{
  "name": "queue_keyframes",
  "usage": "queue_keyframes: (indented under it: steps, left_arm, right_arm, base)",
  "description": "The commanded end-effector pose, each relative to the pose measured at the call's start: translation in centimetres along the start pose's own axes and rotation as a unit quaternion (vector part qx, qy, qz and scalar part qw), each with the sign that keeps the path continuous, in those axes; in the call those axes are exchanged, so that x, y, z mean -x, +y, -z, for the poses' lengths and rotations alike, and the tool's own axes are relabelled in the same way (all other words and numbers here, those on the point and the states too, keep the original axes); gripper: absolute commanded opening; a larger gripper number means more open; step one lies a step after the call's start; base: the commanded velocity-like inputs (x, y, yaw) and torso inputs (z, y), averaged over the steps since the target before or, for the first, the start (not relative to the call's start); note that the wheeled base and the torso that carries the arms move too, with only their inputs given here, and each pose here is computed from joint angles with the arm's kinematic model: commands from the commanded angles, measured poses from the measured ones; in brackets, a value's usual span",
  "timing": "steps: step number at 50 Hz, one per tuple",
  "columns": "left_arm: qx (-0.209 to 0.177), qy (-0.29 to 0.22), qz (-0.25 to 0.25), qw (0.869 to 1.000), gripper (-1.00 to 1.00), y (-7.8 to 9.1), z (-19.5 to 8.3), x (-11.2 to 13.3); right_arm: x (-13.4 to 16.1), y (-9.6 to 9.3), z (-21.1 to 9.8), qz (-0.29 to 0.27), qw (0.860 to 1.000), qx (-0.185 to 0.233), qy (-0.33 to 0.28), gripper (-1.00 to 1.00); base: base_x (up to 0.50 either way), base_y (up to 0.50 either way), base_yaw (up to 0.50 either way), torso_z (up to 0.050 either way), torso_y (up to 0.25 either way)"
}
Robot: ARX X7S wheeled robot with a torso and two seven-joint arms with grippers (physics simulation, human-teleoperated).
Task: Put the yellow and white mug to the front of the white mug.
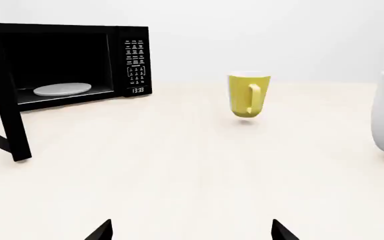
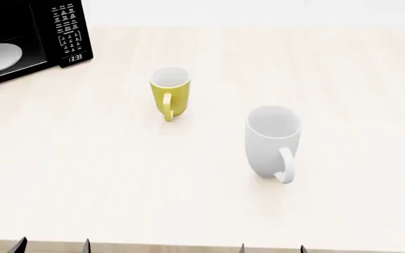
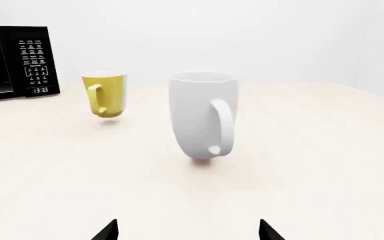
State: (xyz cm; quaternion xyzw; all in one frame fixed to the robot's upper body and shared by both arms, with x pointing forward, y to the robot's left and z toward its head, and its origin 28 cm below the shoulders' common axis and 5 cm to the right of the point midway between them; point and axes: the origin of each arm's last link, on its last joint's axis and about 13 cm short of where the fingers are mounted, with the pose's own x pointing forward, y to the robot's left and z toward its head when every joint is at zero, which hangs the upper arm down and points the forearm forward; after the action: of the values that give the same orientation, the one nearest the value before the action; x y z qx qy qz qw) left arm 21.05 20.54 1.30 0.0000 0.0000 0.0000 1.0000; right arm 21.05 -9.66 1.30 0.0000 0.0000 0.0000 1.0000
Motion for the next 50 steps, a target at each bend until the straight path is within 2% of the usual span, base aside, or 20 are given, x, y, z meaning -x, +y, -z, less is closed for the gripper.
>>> queue_keyframes:
  steps: [1,3,6,9,17,22,24,32,42,50]
  left_arm:
    - [0.005,0.001,-0.001,1.0,1.0,0.1,0.0,-0.1]
    - [0.007,-0.001,-0.001,1.0,1.0,0.1,-0.1,-0.1]
    - [0.017,-0.013,0.004,1.0,1.0,0.2,-0.6,0.1]
    - [0.001,-0.018,0.015,1.0,1.0,0.1,-0.4,0.3]
    - [0.002,-0.019,0.015,1.0,1.0,0.1,-0.5,0.3]
    - [-0.011,-0.022,0.011,1.0,1.0,0.7,-1.2,0.5]
    - [-0.027,-0.026,0.022,0.999,1.0,0.7,-1.4,0.7]
    - [-0.027,-0.03,0.017,0.999,1.0,1.0,-1.6,0.6]
    - [-0.03,-0.031,0.014,0.999,1.0,1.4,-1.5,0.4]
    - [-0.022,-0.036,0.018,0.999,1.0,1.3,-1.5,0.4]
  right_arm:
    - [-0.1,-0.1,0.2,0.018,1.0,0.0,0.011,1.0]
    - [-0.2,0.0,0.2,0.008,1.0,-0.013,0.008,1.0]
    - [0.1,-0.1,-0.3,0.016,1.0,0.019,-0.005,1.0]
    - [0.1,-0.2,-0.6,0.038,0.998,0.042,-0.006,1.0]
    - [0.1,0.0,-0.7,0.04,0.997,0.066,-0.009,1.0]
    - [0.5,-1.1,-1.4,0.052,0.997,0.058,-0.012,1.0]
    - [0.7,-1.4,-1.6,0.057,0.997,0.052,-0.013,1.0]
    - [1.3,-3.1,-2.1,0.085,0.995,0.048,-0.025,1.0]
    - [1.8,-4.2,-2.4,0.104,0.993,0.031,-0.04,1.0]
    - [2.0,-3.9,-2.4,0.079,0.996,0.018,-0.042,1.0]
  base:
    - [0.0,0.0,0.0,0.0,0.0]
    - [0.0,0.0,0.0,0.0,0.0]
    - [0.0,0.0,0.0,0.0,0.0]
    - [0.0,0.0,0.0,0.0,0.0]
    - [0.0,0.0,0.0,0.0,0.0]
    - [0.0,0.0,0.0,0.0,0.0]
    - [0.0,0.0,0.0,0.0,0.0]
    - [0.04,-0.06,0.0,0.0,0.0]
    - [0.3,-0.38,0.0,0.0,0.0]
    - [0.41,-0.29,0.0,0.0,0.0]
